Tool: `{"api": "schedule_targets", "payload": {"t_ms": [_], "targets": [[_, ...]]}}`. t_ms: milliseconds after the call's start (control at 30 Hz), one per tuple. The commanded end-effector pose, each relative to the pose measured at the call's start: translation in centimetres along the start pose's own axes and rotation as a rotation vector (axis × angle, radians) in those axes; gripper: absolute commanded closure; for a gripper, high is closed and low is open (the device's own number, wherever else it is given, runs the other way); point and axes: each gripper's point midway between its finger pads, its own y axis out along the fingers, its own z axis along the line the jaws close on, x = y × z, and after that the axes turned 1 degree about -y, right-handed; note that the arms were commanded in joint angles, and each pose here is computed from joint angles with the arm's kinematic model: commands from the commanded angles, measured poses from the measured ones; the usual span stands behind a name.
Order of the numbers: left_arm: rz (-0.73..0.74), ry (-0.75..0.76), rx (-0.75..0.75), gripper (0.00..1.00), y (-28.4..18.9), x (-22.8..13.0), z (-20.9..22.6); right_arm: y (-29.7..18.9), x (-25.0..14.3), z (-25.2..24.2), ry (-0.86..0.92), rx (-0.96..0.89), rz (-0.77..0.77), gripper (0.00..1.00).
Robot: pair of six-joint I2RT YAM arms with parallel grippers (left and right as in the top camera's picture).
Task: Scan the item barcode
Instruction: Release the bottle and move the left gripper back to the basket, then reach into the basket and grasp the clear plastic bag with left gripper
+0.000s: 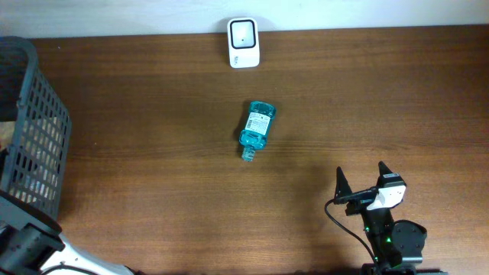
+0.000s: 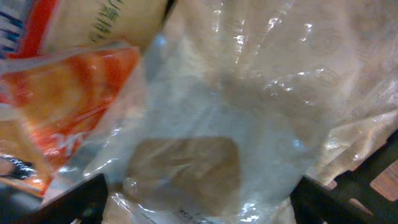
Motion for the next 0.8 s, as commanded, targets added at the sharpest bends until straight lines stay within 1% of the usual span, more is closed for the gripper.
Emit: {"api": "schedule_targets", "payload": {"t_ms": [0,100,167,200,233,267,300,333,367,400,500,600,633,667,733,767], "targets": [[0.021,0.019,-0.037,0.27,0.9,-0.5,-0.7,0.0,-0.3,0.1,0.013,0.006,0.006,0.02],[0.018,0.020,-0.036,0.34,0.9,-0.5,-0.7,0.0,-0.3,0.1,0.013,0.006,0.006,0.01],[0.006,0.020,-0.034,0.45,0.9,-0.2,-0.7,0.0,-0.3,0.1,0.013,0.006,0.006,0.02],[-0.003,0.021,-0.033,0.55,0.9,0.1,-0.6,0.0,-0.3,0.1,0.013,0.006,0.006,0.02],[-0.013,0.022,-0.031,0.57,0.9,0.3,-0.6,0.0,-0.3,0.1,0.013,0.006,0.006,0.02],[-0.019,0.022,-0.029,0.54,0.9,0.5,-0.6,0.0,-0.3,0.1,0.013,0.006,0.006,0.02],[-0.026,0.023,-0.028,0.46,0.8,0.7,-0.6,0.0,-0.3,0.1,0.013,0.006,0.006,0.02],[-0.039,0.023,-0.027,0.41,0.5,1.1,-0.5,0.0,-0.3,0.1,0.013,0.006,0.006,0.02],[-0.048,0.019,-0.025,0.37,0.2,1.4,-0.5,0.0,-0.3,0.1,0.013,0.006,0.006,0.02],[-0.061,0.017,-0.026,0.37,-0.1,1.8,-0.5,0.0,-0.3,0.1,0.013,0.006,0.006,0.02],[-0.108,0.023,-0.051,0.24,-1.6,3.3,-0.9,0.0,-0.3,0.1,0.013,0.006,0.006,0.02],[-0.162,0.029,-0.051,0.18,-3.5,4.9,-0.9,0.0,-0.3,0.1,0.013,0.006,0.006,0.02],[-0.178,0.030,-0.048,0.18,-3.9,5.4,-0.9,0.0,-0.3,0.1,0.013,0.006,0.006,0.02],[-0.193,0.032,-0.045,0.14,-4.3,5.8,-0.8,0.0,-0.3,0.1,0.013,0.006,0.006,0.02],[-0.227,0.035,-0.035,0.10,-4.8,6.7,-0.6,0.0,-0.3,0.1,0.013,0.006,0.006,0.02],[-0.248,0.037,-0.031,0.10,-4.9,7.2,-0.5,0.0,-0.3,0.1,0.013,0.006,0.006,0.02]]}}
